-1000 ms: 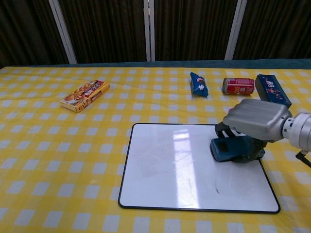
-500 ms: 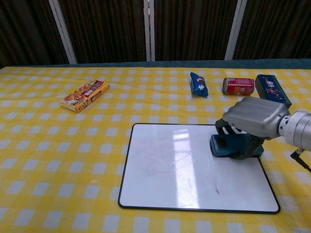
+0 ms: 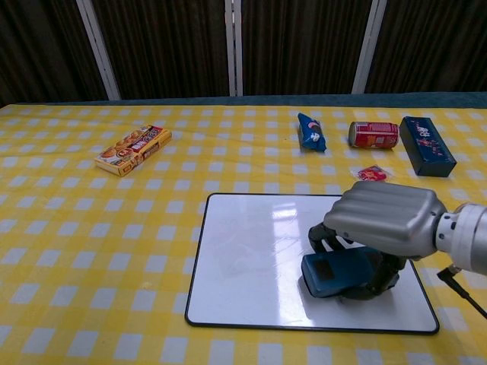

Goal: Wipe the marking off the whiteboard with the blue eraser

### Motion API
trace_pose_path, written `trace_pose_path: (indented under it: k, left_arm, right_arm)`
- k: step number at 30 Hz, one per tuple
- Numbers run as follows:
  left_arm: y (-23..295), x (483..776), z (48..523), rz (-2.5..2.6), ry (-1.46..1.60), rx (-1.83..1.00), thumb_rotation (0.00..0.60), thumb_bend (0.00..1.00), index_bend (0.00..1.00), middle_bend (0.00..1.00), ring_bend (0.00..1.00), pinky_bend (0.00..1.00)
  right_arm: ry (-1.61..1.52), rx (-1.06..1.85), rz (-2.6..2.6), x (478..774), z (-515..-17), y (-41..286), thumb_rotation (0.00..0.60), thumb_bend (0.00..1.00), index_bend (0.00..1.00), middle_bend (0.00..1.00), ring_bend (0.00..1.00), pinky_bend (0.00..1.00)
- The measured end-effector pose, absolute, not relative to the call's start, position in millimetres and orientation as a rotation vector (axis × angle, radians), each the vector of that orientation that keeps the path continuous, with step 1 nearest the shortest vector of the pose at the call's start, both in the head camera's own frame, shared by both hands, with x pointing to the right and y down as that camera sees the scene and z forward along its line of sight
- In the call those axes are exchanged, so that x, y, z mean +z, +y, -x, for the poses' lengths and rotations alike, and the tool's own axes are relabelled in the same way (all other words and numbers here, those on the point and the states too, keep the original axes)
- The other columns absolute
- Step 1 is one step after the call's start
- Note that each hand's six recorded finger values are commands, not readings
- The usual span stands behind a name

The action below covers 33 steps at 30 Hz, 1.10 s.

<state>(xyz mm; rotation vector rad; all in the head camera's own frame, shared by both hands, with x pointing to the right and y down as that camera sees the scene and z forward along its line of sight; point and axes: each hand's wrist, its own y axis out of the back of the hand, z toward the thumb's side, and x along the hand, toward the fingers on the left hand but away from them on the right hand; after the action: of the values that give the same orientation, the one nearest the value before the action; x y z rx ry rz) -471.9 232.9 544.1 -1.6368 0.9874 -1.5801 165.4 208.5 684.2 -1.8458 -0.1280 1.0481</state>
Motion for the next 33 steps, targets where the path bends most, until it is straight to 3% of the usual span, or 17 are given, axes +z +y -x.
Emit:
trace_pose_path:
  k: [10,20,24,25,27,28,29,31,33]
  left_arm:
    - [232,537,474,1.637,1.015,-1.563,0.600,0.00,0.00,0.00,0.00,0.00]
    - [235,527,475,1.638,1.040,-1.540,0.600,0.00,0.00,0.00,0.00,0.00]
    - [236,527,474,1.645,1.039,-1.537,0.600,0.00,0.00,0.00,0.00,0.00]
    - [236,527,474,1.646,1.039,-1.536,0.600,0.00,0.00,0.00,0.00,0.00]
    - [236,526,474,1.652,1.041,-1.533,0.600,0.00,0.00,0.00,0.00,0.00]
    - [236,526,474,1.655,1.043,-1.532,0.600,0.00,0.00,0.00,0.00,0.00]
    - [235,526,474,1.657,1.044,-1.529,0.600,0.00,0.00,0.00,0.00,0.00]
    - [235,525,474,1.658,1.045,-1.526,0.600,0.00,0.00,0.00,0.00,0.00]
    - [235,525,475,1.658,1.045,-1.525,0.600,0.00,0.00,0.00,0.00,0.00]
  right_arm:
    - [-0.343,1.105,1.760,649,-222,163,0.600,0.73,0.56,0.55,0.48,0.46]
    - [-0.420,1.325,1.705,677,-315,170,0.600,0.73,0.56,0.54,0.48,0.46]
    - [-0.461,1.371,1.730,691,-329,182,0.600,0.72,0.54,0.52,0.48,0.45]
    - [-0.466,1.374,1.738,692,-330,184,0.600,0.66,0.49,0.48,0.46,0.42]
    - [-0.465,1.378,1.741,695,-330,188,0.600,0.36,0.25,0.34,0.35,0.31]
    - [-0.461,1.383,1.737,696,-331,189,0.600,0.16,0.10,0.21,0.25,0.22]
    - [-0.457,1.396,1.732,697,-332,190,0.600,0.03,0.01,0.09,0.14,0.13]
    - [-0.469,1.422,1.729,697,-334,191,0.600,0.00,0.00,0.00,0.03,0.03]
    - [-0.510,1.440,1.734,694,-334,191,0.600,0.00,0.00,0.00,0.00,0.00]
